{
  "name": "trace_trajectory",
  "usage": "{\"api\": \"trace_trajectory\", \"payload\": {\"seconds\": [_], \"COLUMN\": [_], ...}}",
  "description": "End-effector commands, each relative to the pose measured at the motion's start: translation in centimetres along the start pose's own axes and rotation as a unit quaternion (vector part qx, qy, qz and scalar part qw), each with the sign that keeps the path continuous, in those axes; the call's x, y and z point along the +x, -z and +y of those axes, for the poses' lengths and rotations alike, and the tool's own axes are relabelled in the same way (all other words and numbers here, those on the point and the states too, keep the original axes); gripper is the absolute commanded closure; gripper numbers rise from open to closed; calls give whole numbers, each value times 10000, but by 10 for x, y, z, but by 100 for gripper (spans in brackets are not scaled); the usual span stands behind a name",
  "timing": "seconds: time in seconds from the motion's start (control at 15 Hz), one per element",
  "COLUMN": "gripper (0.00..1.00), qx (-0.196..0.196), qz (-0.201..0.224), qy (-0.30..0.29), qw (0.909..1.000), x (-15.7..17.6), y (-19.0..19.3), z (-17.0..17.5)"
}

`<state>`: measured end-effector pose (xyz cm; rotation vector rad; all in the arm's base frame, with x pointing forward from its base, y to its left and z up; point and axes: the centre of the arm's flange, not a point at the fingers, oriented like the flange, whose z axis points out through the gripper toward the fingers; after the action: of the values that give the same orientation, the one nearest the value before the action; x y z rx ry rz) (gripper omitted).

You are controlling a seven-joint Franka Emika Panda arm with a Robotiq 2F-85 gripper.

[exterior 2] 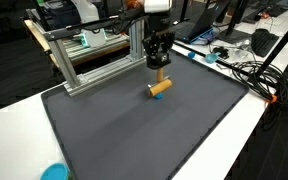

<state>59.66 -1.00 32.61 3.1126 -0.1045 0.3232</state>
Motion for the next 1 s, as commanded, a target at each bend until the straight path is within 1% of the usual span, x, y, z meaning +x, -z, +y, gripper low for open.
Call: {"api": "trace_trajectory", "payload": {"seconds": [0.0, 0.2, 0.53, 0.67, 0.73, 0.93], "gripper": [77, 77, 77, 77, 77, 77], "qx": [-247, -371, -446, -373, -290, -194], "qz": [-56, -260, -568, -753, -781, -804], "qy": [-38, -1, 42, 6, -48, -173], "qw": [9997, 9990, 9974, 9965, 9965, 9964], "x": [9, 7, 5, 4, 6, 12], "y": [-9, -21, -35, -45, -49, -35], "z": [-2, -2, -6, -5, -3, 4]}}
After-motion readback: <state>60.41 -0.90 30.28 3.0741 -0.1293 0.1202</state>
